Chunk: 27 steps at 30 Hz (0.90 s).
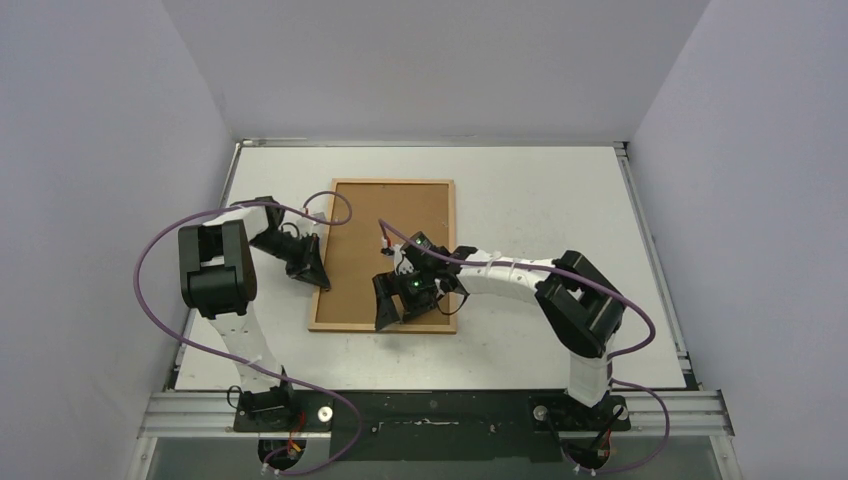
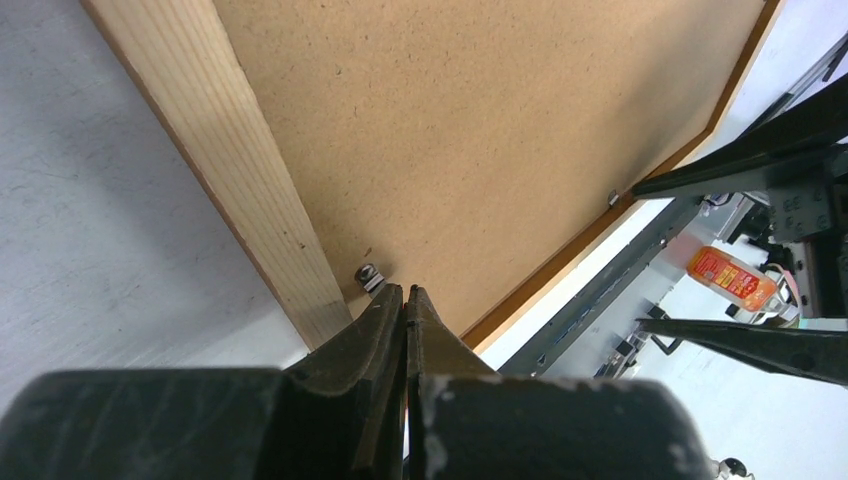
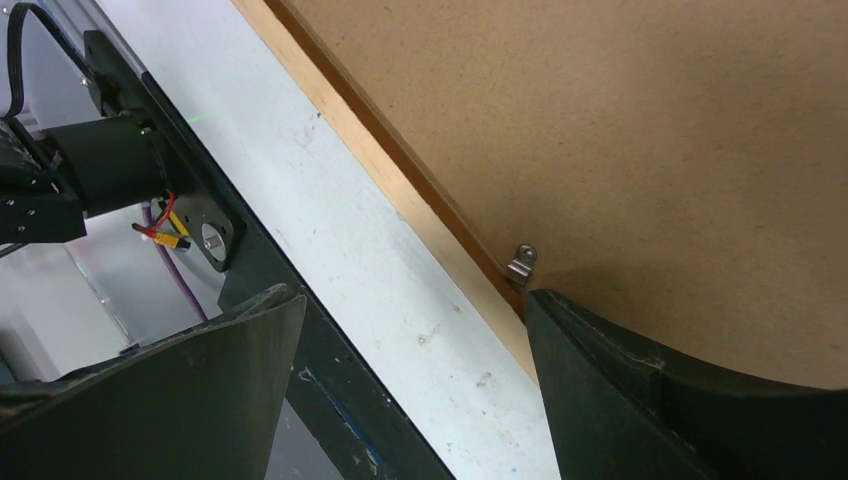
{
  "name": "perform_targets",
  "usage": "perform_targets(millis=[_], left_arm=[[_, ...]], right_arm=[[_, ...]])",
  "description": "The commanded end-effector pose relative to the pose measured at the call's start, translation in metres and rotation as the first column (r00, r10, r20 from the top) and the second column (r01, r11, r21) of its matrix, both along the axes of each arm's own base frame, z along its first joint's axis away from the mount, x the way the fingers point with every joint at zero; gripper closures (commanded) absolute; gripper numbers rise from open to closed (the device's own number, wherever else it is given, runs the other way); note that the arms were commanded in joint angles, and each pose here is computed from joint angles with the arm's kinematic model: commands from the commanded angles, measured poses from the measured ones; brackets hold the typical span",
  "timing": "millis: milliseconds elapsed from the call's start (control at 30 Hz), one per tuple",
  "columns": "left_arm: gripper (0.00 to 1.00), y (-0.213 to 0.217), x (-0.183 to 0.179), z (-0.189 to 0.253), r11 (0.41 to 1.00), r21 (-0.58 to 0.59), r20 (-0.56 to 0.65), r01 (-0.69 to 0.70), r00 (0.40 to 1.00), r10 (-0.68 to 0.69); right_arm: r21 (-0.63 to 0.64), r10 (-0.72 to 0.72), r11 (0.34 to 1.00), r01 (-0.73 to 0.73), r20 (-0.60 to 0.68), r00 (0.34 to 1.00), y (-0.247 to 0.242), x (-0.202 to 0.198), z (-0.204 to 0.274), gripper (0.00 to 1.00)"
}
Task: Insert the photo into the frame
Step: Install the photo frame at the center of the board.
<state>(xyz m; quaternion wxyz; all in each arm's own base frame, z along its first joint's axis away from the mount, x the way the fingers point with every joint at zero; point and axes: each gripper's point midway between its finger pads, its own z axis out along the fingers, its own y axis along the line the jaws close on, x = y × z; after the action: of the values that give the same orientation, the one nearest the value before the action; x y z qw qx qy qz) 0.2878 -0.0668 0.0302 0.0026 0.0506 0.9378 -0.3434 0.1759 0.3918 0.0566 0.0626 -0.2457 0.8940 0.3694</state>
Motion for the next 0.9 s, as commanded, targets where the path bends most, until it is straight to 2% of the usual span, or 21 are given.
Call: perform_targets(millis=[0, 100, 233, 367, 433, 700, 867], left_arm=[[1.00, 0.001, 0.006, 0.016, 1.000, -0.019, 0.066, 0.017, 0.998, -0.016], [1.00, 0.004, 0.005, 0.031, 0.999, -0.042, 0.078, 0.022, 0.997, -0.019], [1.00, 0.014, 0.011, 0.060, 0.998, -0.064, 0.125, 0.010, 0.992, -0.002], [0.89, 0.029, 0.013, 0.079, 0.998, -0.055, 0.155, -0.008, 0.988, 0.017], [0.88, 0.038, 0.011, 0.075, 0.999, -0.026, 0.159, -0.019, 0.987, 0.023], [0.86, 0.041, -0.024, 0.024, 1.000, 0.009, 0.037, 0.008, 0.999, -0.009], [0.85, 0.041, -0.029, 0.017, 1.000, 0.006, 0.022, 0.020, 1.000, -0.020]], right_arm=[[0.001, -0.033, 0.999, 0.033, 0.102, 0.994, -0.008, 0.035, 0.032, 0.16], [-0.007, -0.051, 0.999, 0.052, 0.141, 0.989, -0.017, 0.046, 0.039, 0.15], [-0.009, -0.038, 0.999, 0.039, 0.129, 0.991, -0.015, 0.042, 0.029, 0.15], [-0.010, -0.009, 1.000, 0.010, 0.095, 0.995, -0.006, 0.030, 0.013, 0.15], [-0.006, -0.004, 1.000, 0.004, 0.086, 0.996, -0.002, 0.026, 0.008, 0.15], [-0.003, 0.002, 1.000, -0.002, 0.067, 0.998, 0.002, 0.015, -0.003, 0.16], [-0.001, 0.005, 1.000, -0.005, 0.044, 0.999, 0.003, 0.012, -0.009, 0.16]])
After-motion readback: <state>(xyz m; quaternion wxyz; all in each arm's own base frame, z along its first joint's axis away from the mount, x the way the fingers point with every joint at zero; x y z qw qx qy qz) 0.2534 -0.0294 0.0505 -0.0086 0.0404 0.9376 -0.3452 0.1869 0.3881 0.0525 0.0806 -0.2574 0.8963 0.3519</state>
